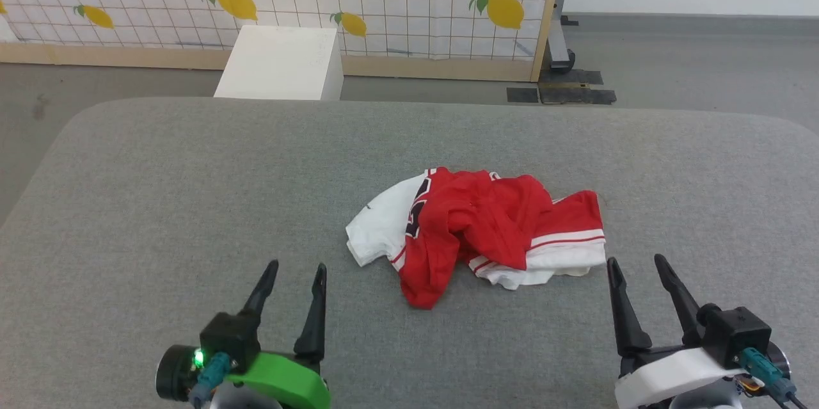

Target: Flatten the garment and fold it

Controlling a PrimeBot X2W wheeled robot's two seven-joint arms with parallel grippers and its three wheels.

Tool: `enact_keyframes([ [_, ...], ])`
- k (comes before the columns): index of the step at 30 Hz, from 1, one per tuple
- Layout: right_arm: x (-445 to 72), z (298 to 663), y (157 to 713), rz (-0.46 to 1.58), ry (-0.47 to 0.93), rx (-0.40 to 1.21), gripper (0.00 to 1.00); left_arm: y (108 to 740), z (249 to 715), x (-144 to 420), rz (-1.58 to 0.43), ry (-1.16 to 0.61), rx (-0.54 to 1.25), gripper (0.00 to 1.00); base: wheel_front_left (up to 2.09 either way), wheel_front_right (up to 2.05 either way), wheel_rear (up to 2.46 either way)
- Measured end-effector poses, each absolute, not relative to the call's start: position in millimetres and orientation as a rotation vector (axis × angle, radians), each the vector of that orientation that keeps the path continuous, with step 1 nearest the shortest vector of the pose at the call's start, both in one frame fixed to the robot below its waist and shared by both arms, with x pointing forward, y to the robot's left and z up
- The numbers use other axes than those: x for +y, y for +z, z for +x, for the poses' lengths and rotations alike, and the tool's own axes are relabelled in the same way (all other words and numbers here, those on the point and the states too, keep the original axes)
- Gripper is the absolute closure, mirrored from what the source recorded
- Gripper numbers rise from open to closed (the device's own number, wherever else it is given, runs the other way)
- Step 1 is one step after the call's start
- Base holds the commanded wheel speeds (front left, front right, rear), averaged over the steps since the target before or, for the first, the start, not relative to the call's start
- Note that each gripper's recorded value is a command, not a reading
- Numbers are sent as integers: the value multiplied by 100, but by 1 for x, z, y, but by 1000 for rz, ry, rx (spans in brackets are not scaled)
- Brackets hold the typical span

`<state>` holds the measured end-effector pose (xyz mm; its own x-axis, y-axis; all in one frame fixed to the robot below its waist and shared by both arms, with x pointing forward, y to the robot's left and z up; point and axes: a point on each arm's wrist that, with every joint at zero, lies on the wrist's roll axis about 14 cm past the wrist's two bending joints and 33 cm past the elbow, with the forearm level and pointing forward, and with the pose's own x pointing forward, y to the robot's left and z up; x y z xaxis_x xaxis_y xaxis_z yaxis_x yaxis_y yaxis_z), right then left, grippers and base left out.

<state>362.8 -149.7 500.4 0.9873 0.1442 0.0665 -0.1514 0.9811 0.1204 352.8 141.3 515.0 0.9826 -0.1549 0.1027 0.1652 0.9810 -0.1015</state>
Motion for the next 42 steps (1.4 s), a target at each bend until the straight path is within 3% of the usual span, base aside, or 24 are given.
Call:
enact_keyframes([
  [15,-153,360,493,137,136,-36,0,495,357,122,-88,-240,-30,0,0,0,0],
  [21,-156,370,491,138,125,-32,0,490,404,90,18,-398,101,0,0,0,0],
  [32,-178,385,491,143,57,-38,0,462,490,70,216,-566,534,0,0,0,0],
  [37,-191,382,483,148,14,-14,0,412,490,80,268,-574,802,0,0,0,0],
  [42,-202,379,472,146,-22,19,0,379,484,80,281,-601,921,0,0,0,0],
])
